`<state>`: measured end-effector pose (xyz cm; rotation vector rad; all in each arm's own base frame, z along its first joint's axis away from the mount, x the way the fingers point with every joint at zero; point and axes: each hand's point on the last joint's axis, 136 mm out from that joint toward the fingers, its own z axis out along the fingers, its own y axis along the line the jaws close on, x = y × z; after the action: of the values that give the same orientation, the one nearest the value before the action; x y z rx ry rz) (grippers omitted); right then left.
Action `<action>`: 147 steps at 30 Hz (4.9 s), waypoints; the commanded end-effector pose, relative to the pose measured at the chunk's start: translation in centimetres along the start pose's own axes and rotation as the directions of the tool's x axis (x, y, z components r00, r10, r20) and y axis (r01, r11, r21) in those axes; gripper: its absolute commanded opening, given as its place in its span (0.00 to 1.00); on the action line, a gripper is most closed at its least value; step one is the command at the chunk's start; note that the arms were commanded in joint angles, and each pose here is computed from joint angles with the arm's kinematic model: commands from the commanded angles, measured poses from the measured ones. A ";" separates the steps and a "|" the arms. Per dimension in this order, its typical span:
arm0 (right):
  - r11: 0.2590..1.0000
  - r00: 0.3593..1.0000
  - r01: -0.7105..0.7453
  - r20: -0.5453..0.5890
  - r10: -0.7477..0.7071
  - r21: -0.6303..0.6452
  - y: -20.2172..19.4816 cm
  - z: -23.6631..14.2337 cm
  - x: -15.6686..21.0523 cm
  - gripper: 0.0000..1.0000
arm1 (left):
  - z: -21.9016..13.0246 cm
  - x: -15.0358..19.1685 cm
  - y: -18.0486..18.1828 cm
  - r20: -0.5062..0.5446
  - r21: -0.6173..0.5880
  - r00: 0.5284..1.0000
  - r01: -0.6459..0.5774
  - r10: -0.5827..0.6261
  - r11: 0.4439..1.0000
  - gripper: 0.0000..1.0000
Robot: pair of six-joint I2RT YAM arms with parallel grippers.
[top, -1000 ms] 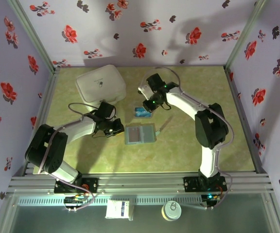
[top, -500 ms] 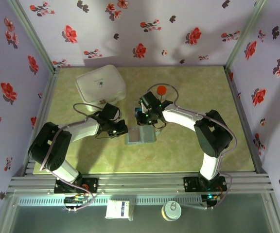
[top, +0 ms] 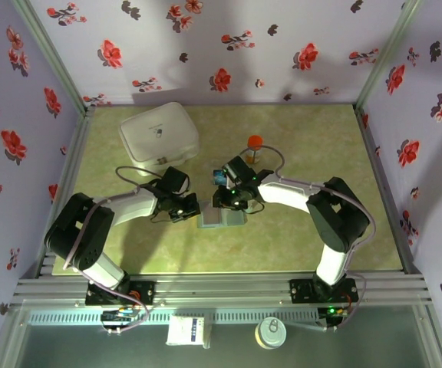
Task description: Take the credit cards out of the card holder
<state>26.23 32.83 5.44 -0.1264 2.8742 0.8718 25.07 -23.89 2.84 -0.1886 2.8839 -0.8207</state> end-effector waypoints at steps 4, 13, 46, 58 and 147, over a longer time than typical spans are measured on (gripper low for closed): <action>0.999 1.000 -0.021 -0.024 0.020 -0.039 0.8 0.7 0.6 0.30 | 0.5 0.6 1.7 -0.015 -0.077 1.000 0.010 -0.011 0.997 0.03; 0.998 0.998 -0.024 -0.056 0.021 -0.054 1.0 1.8 1.1 0.27 | 1.0 1.0 2.4 -0.028 -0.090 0.999 0.019 -0.021 0.996 0.03; 0.997 0.999 -0.002 -0.053 0.006 0.074 -2.0 1.6 1.9 0.23 | 1.1 1.0 2.2 -0.041 -0.091 0.999 0.018 -0.022 0.996 0.03; 0.998 0.998 -0.021 -0.061 0.024 0.053 -2.8 2.1 1.9 0.20 | -0.5 -0.2 0.1 0.006 -0.045 1.000 0.007 -0.006 0.999 0.04; 0.982 0.963 -0.161 0.203 0.177 -0.093 -6.4 -7.6 -0.2 0.32 | 4.8 -0.5 -12.7 -0.130 0.123 0.987 -0.082 0.098 0.989 0.35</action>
<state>26.70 23.97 8.39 0.2011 2.6673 1.0027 27.33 -36.15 4.88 -0.0395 2.9322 -0.9957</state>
